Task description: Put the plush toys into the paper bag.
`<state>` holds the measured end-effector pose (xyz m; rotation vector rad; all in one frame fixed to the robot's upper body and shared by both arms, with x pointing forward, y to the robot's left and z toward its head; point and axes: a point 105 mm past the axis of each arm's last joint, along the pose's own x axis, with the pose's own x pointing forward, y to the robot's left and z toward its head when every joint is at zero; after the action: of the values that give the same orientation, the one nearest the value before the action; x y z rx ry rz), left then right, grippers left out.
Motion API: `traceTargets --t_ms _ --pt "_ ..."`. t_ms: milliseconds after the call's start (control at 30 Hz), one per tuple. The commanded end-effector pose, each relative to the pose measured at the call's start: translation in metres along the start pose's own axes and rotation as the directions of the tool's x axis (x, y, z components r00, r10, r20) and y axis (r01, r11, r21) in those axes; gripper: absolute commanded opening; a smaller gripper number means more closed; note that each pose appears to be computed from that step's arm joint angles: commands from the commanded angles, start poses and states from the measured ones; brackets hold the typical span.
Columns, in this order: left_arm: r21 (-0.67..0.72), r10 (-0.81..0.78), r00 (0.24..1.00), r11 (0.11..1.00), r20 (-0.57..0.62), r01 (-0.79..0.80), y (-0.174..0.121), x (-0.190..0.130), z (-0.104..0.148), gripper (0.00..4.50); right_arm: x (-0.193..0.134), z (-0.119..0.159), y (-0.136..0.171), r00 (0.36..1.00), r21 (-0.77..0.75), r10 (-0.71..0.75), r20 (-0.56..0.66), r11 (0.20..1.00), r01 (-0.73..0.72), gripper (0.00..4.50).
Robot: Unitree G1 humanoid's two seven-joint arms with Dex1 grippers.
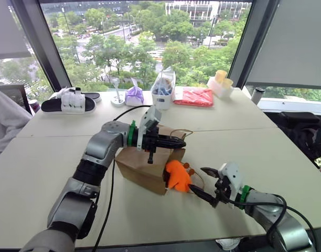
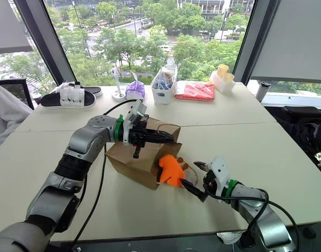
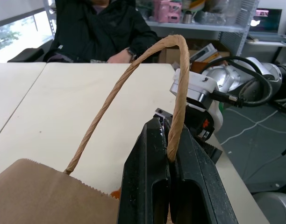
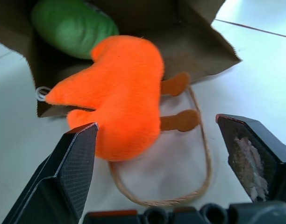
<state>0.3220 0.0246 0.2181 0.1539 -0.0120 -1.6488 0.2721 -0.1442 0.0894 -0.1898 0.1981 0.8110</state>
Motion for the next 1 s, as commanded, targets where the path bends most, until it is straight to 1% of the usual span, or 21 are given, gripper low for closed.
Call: traceTargets --t_ms 33,133,200,267,300,467,533,567,667,733,833,900,1000 --pt "0.037 -0.003 1.000 0.999 0.018 0.003 0.000 0.000 0.009 0.00 0.009 0.007 0.011 0.997 0.032 0.062 0.037 0.998 -0.063 4.40" --pt "0.035 -0.005 1.000 0.999 0.022 0.004 -0.001 0.002 0.010 0.00 0.024 0.005 0.015 0.994 0.088 0.101 0.047 0.991 -0.105 4.40" --pt "0.036 -0.005 1.000 0.999 0.023 0.005 0.000 0.003 0.010 0.00 0.033 0.002 0.013 0.993 0.091 0.109 0.039 0.990 -0.112 4.40" --pt "0.039 -0.003 1.000 0.999 0.023 0.002 0.000 0.002 0.011 0.00 0.040 0.003 0.006 0.996 0.075 0.080 0.039 0.994 -0.083 3.90" --pt "0.040 -0.001 1.000 0.999 0.023 0.000 0.000 0.002 0.012 0.00 0.041 0.004 0.005 0.996 0.069 0.084 0.042 0.994 -0.087 3.57" --pt "0.039 0.005 1.000 0.999 0.020 -0.006 -0.001 -0.001 0.011 0.00 0.040 0.003 0.007 0.994 0.049 0.104 0.037 0.993 -0.106 0.99" --pt "0.039 0.004 1.000 0.999 0.021 -0.005 -0.002 -0.001 0.011 0.00 0.039 0.007 0.007 0.994 0.046 0.101 0.051 0.994 -0.104 0.05" --pt "0.039 0.004 1.000 0.999 0.021 -0.005 -0.002 -0.001 0.011 0.00 0.039 0.008 0.007 0.993 0.044 0.100 0.057 0.994 -0.103 0.02" --pt "0.040 -0.012 1.000 0.999 0.026 0.011 -0.004 0.001 0.014 0.00 0.034 0.039 -0.002 0.981 0.048 0.056 0.188 0.997 -0.066 0.02" --pt "0.042 -0.027 0.999 0.999 0.027 0.026 -0.006 0.002 0.016 0.00 0.035 0.052 -0.002 0.972 0.044 0.061 0.229 0.996 -0.072 0.02" --pt "0.045 -0.050 0.998 0.998 0.024 0.049 -0.008 0.004 0.018 0.00 0.045 0.057 0.006 0.967 0.021 0.113 0.229 0.992 -0.121 0.02" --pt "0.048 -0.059 0.998 0.997 0.018 0.058 -0.009 0.004 0.018 0.00 0.056 0.056 0.010 0.965 0.002 0.148 0.217 0.988 -0.152 0.02" --pt "0.051 -0.063 0.998 0.997 0.015 0.062 -0.009 0.005 0.018 0.00 0.072 0.053 0.021 0.953 -0.018 0.235 0.193 0.972 -0.236 0.02"
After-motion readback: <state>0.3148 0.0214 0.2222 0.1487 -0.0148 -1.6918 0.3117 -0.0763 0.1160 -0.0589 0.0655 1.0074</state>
